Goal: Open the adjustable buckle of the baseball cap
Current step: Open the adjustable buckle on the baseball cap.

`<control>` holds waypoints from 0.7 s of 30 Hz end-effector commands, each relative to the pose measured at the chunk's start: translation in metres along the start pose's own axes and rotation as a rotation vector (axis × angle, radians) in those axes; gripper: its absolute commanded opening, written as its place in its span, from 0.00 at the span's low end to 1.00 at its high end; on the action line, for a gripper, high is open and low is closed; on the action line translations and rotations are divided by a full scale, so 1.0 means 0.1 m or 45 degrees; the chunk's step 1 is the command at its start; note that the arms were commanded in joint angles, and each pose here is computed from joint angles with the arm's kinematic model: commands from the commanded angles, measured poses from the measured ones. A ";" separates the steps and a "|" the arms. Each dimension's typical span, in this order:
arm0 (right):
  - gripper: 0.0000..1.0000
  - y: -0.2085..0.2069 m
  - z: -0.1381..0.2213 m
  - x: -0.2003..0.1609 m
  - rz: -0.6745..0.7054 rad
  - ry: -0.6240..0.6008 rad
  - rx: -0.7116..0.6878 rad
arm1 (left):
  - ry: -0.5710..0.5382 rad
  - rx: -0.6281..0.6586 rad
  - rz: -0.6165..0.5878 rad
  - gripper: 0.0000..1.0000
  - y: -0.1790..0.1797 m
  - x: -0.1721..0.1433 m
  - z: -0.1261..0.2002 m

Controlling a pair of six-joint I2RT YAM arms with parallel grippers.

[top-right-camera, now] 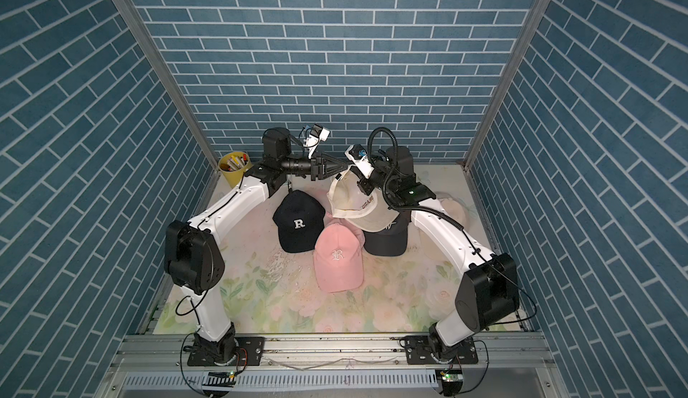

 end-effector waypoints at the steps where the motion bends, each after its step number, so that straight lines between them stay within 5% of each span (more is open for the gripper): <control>1: 0.00 -0.10 0.00 0.09 0.029 -0.020 -0.034 | -0.019 -0.037 -0.067 0.38 -0.17 0.07 0.04; 14: 0.00 -0.18 -0.03 0.04 -0.024 0.003 -0.065 | -0.043 -0.038 -0.101 0.06 -0.22 0.10 0.07; 21: 0.00 -0.20 -0.09 -0.06 -0.071 0.063 -0.064 | -0.145 -0.078 -0.172 0.00 -0.43 0.28 0.14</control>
Point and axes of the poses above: each gripper's point midway between its finger pads, its own z axis back along the fingers, its own y axis along the line the jaws close on, x = y × z, the point moved 2 cm from there along z, back along the fingers, and after that the axes turned 7 degrees about z, right-handed, at the moved point
